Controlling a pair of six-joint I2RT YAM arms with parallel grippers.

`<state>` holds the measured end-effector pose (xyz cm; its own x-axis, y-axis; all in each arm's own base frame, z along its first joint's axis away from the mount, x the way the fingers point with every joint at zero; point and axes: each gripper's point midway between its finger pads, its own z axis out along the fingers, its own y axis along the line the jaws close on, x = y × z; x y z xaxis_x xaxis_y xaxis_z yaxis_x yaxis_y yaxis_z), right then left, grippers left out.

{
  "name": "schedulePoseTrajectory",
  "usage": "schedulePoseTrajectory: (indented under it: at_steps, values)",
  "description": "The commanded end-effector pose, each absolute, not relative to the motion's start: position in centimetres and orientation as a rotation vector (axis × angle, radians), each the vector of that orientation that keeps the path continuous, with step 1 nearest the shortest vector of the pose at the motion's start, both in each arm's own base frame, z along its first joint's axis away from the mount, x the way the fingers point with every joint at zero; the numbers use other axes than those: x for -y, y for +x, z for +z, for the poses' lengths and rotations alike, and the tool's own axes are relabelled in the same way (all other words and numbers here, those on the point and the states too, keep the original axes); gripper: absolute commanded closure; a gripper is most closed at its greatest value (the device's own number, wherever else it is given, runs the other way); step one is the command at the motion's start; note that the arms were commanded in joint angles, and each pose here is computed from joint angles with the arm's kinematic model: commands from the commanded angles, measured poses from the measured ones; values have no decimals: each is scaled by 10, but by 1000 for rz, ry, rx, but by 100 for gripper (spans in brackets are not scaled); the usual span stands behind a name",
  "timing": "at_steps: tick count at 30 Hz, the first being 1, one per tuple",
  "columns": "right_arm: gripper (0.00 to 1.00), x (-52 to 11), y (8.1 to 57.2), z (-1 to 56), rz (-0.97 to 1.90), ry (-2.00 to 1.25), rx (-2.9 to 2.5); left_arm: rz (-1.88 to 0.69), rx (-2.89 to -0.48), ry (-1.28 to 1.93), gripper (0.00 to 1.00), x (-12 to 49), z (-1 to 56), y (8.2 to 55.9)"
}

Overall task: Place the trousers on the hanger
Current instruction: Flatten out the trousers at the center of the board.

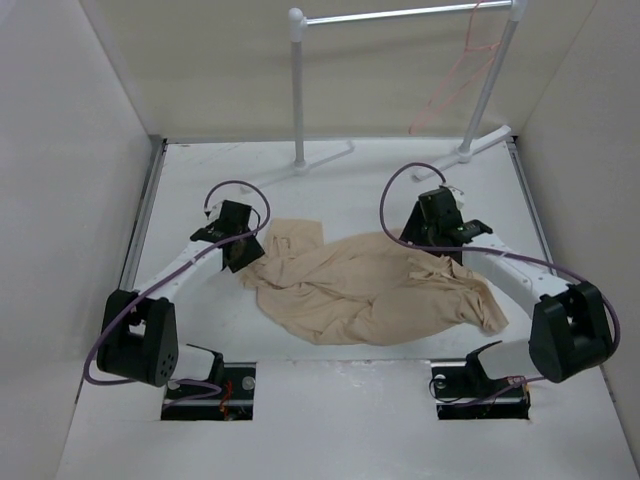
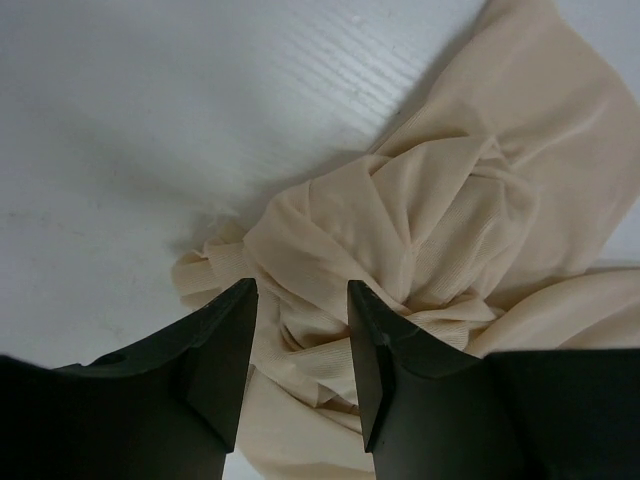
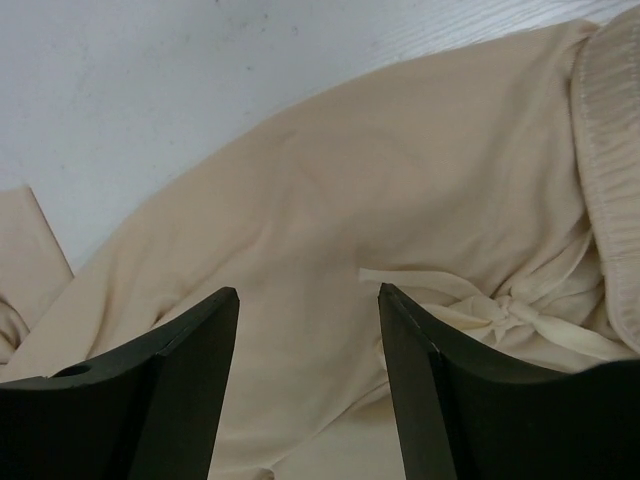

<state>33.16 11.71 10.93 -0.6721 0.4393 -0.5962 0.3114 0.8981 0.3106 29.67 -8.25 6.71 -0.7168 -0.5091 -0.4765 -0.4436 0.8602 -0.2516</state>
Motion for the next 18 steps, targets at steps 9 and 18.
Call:
schedulePoseTrajectory:
  at_steps: [9,18]
  values:
    - [35,-141,330,103,306,481,-2339,-210,-2368,-833,98,76,80,314]
    - [32,-115,341,49,245,713,-2395,-83,-2120,-858,100,29,189,262]
